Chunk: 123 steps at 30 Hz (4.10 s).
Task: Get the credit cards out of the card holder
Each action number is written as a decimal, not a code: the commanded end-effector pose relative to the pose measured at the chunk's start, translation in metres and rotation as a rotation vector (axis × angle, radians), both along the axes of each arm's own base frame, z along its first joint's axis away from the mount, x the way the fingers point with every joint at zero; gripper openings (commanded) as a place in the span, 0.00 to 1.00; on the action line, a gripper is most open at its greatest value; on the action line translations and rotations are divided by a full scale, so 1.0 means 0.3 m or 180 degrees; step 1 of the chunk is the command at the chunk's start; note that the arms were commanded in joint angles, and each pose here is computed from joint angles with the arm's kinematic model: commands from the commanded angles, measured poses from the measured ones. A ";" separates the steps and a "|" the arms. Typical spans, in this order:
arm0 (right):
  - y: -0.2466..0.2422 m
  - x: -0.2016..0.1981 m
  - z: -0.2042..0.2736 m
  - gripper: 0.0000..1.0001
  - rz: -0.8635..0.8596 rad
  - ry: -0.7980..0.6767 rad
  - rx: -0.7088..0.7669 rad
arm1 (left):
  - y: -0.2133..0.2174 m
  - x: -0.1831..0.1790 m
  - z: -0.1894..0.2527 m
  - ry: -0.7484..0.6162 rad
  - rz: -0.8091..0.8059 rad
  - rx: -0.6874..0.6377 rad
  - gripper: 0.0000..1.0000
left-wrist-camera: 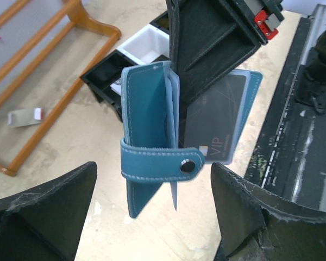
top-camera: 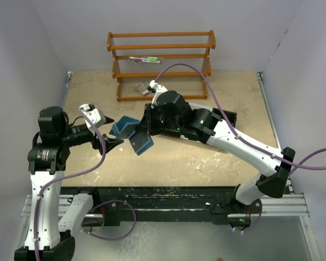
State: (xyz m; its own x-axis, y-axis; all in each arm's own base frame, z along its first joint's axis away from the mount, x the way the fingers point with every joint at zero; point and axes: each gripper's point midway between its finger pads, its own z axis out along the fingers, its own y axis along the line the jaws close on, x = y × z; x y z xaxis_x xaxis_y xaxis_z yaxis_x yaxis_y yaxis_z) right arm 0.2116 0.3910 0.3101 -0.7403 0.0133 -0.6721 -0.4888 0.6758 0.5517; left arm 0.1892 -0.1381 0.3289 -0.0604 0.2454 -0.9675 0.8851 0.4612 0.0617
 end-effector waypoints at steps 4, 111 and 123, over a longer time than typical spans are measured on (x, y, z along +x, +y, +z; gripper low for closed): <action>0.056 -0.061 0.120 0.00 0.0280 -0.0253 0.0215 | 0.016 0.070 0.050 -0.0270 0.0166 0.0017 0.74; -0.064 -0.131 0.332 0.00 0.0859 -0.0910 0.2433 | -0.128 -0.037 0.297 0.1869 -0.0522 -0.1606 0.40; -0.109 -0.164 0.261 0.00 0.1079 -0.0771 0.1672 | -0.124 -0.058 0.167 0.2072 -0.0725 -0.1363 0.50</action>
